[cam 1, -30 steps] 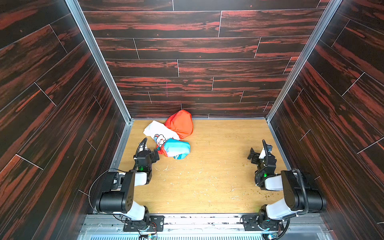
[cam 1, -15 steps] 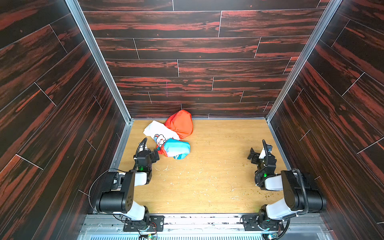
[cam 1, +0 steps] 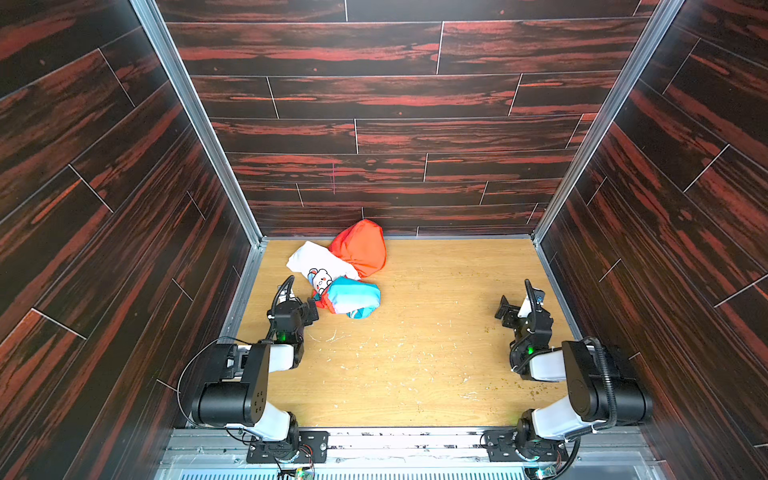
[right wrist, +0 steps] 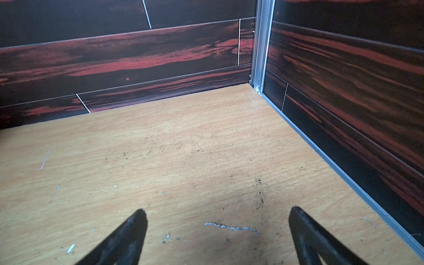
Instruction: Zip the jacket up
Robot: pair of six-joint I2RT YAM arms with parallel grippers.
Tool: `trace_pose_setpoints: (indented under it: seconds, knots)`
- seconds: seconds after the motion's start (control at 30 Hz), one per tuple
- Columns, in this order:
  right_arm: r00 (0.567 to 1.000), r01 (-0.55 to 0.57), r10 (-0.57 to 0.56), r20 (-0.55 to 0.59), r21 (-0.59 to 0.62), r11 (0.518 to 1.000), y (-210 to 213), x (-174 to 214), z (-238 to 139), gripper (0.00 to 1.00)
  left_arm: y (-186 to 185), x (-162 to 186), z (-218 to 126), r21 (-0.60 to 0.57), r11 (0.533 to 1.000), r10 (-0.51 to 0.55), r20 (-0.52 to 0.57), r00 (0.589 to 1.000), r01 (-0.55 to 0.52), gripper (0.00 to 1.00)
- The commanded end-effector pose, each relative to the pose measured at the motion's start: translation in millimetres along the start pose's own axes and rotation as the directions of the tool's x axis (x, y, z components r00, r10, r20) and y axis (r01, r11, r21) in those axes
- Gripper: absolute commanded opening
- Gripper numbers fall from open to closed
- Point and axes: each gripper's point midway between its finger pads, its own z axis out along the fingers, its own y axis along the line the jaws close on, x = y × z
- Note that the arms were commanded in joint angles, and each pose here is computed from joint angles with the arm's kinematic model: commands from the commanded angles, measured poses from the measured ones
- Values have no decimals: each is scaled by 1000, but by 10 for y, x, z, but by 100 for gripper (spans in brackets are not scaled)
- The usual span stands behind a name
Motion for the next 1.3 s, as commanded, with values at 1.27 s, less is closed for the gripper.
trace_pose_setpoints:
  seconds: [1.27]
  knots:
    - [665,-373,475,-577,295,880,-113,-606,75,99,101,-1018,-345,-209,780,-622,-157,767,590,99]
